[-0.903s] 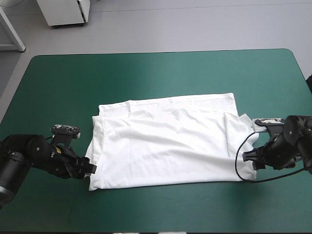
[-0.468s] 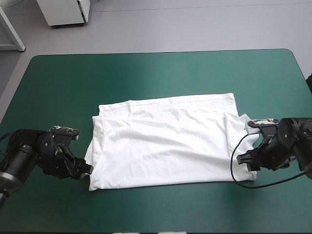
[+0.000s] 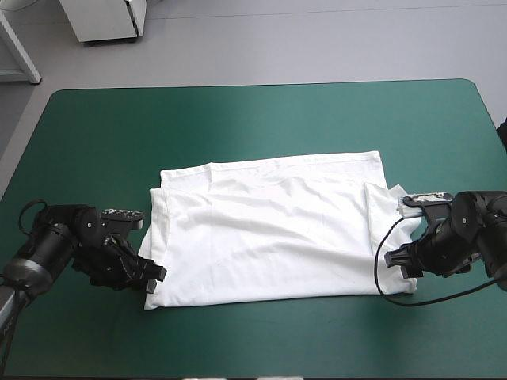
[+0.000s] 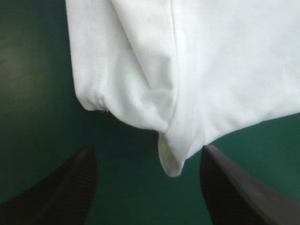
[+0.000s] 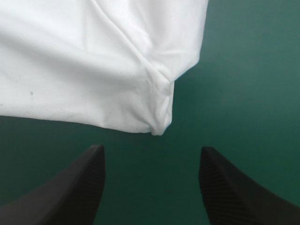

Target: Fold the cloth

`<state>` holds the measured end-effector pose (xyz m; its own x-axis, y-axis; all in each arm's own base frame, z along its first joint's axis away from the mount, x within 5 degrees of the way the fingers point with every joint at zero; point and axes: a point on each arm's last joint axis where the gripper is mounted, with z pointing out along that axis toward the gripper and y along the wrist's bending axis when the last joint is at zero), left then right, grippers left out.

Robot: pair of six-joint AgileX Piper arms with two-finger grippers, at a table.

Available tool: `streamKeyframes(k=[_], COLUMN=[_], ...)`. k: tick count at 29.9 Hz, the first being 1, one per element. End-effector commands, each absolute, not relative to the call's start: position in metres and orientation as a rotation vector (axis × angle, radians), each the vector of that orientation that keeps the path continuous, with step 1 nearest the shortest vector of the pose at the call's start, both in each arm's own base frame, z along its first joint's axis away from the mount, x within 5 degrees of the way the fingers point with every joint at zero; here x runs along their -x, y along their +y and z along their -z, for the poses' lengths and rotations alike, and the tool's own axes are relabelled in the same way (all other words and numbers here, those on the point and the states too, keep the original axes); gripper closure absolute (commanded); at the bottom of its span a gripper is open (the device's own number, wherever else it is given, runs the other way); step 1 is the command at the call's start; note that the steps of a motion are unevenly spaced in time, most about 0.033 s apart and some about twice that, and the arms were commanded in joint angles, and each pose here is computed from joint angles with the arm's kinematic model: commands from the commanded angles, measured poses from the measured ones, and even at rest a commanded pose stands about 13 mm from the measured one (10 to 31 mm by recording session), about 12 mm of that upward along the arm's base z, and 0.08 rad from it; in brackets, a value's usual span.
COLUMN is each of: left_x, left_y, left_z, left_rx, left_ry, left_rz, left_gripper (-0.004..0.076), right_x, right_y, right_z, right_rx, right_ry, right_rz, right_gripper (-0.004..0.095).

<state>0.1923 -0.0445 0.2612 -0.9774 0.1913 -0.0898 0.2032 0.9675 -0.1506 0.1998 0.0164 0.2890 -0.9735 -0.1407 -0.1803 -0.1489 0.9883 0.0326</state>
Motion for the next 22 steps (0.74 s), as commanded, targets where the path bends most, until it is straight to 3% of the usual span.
streamKeyframes(k=[1,13,22], left_x=[-0.193,-0.202,-0.212], left_y=[-0.048,-0.052,-0.059], left_z=[-0.258,-0.235,-0.223], left_rx=[-0.289,-0.280,-0.281], left_ry=[3.036,3.050,3.065], left_rz=[0.299,0.343,0.428], left_gripper=[0.0267,0.0273,0.0372], right_x=[-0.198,-0.208,-0.210], right_y=[0.018,0.018,0.018], right_z=[-0.297,-0.284,-0.281], right_rx=[0.235,0.239,0.240], right_ry=[2.904,2.955,2.965], right_rz=[-0.069,-0.061,-0.062], right_gripper=[0.0343,0.0343,0.0343])
